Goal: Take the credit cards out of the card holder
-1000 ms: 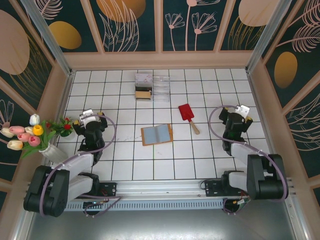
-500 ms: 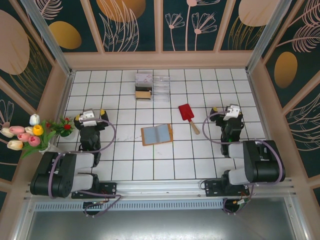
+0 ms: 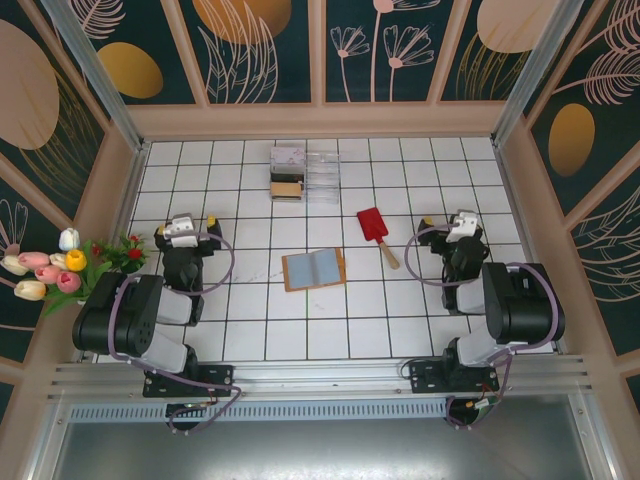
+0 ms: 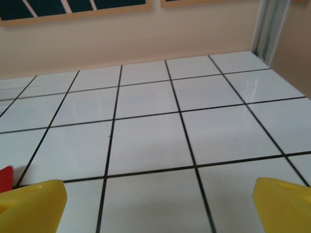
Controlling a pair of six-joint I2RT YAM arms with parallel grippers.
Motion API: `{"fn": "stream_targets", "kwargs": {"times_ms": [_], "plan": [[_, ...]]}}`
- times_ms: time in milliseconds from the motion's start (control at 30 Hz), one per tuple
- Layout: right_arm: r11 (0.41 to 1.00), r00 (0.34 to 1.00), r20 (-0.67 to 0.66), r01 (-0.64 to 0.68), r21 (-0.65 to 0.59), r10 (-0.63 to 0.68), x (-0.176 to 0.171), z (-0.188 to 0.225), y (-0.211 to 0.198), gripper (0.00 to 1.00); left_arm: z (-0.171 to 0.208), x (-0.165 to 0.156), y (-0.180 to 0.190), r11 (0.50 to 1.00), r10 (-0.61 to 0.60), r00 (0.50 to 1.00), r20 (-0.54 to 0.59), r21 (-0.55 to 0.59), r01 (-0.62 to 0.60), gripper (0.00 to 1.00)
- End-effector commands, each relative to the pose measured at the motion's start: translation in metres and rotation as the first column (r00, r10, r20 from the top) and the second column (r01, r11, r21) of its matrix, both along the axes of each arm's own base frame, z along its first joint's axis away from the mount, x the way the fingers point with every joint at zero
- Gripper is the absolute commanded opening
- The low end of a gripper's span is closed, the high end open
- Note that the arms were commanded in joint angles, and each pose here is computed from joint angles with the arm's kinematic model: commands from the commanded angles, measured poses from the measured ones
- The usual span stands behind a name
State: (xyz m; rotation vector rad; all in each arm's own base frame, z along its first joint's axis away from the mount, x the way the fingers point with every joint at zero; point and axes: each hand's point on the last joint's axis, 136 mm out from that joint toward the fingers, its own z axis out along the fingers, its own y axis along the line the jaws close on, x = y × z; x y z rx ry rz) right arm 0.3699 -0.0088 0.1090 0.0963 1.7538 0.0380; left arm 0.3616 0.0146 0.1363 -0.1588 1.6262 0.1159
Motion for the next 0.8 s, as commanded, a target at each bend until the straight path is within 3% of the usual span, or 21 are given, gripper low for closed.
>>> {"fn": "stream_targets", "kwargs": {"times_ms": [0,767], "plan": [[1.000,0.999,0.040,-0.003,0.030,0.001,0.0069,0.0117,-0.0017,0.99,0.0022,0.0092,0.0122,0.998,0.044,0.999,-0.003,-0.038,-0.044,0.99],[1.000,0.999,0.040,-0.003,0.030,0.002,0.0072,0.0120,-0.0015,0.99,0.0009,0.0122,0.0116,0.999,0.026,1.000,-0.012,-0.043,-0.027,0.99]]}}
